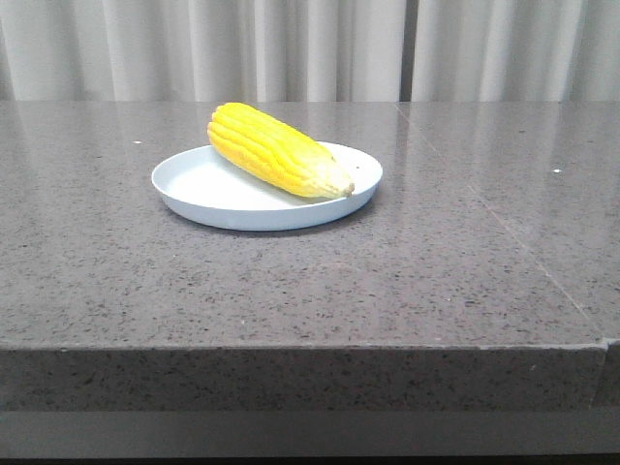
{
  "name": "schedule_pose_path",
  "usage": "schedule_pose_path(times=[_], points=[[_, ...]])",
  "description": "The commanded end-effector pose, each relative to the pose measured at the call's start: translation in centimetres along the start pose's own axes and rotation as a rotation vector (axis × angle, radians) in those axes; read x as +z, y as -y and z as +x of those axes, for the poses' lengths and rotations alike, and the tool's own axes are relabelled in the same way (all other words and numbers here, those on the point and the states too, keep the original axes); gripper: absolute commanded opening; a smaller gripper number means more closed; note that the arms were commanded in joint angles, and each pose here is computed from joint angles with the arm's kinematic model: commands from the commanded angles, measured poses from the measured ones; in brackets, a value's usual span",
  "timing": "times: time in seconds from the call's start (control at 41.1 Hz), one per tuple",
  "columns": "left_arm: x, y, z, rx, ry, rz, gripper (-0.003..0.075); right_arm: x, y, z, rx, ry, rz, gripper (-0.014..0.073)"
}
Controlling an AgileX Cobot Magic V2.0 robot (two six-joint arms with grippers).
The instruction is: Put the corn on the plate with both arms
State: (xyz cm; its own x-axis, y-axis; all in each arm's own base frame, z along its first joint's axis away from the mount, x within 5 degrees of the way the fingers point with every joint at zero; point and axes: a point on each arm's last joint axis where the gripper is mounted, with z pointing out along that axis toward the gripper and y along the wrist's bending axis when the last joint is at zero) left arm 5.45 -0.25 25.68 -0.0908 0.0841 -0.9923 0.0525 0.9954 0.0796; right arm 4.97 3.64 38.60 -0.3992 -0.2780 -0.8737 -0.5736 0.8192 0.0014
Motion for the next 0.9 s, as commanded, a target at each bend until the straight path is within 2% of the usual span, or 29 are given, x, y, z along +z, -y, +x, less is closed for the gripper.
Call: schedule_pose_path(times=[0.0, 0.17, 0.487, 0.876], points=[[-0.3, -0.1, 0.1, -0.02, 0.147, -0.034, -0.002, -0.4, 0.1, -1.1, -0.005, 0.083, 0.013, -0.0087], [-0.1, 0.0, 2.0, -0.019, 0.21, -0.051, -0.002, -0.4, 0.1, -1.1, -0.005, 0.083, 0.013, -0.0087], [0.4, 0.2, 4.5, -0.019, 0.231, -0.053, -0.002, -0.4, 0.1, -1.1, -0.005, 0.085, 0.013, -0.0087], [0.5, 0.2, 4.9, -0.019, 0.215, -0.05, -0.002, -0.4, 0.1, -1.1, -0.005, 0.084, 0.013, -0.0087]])
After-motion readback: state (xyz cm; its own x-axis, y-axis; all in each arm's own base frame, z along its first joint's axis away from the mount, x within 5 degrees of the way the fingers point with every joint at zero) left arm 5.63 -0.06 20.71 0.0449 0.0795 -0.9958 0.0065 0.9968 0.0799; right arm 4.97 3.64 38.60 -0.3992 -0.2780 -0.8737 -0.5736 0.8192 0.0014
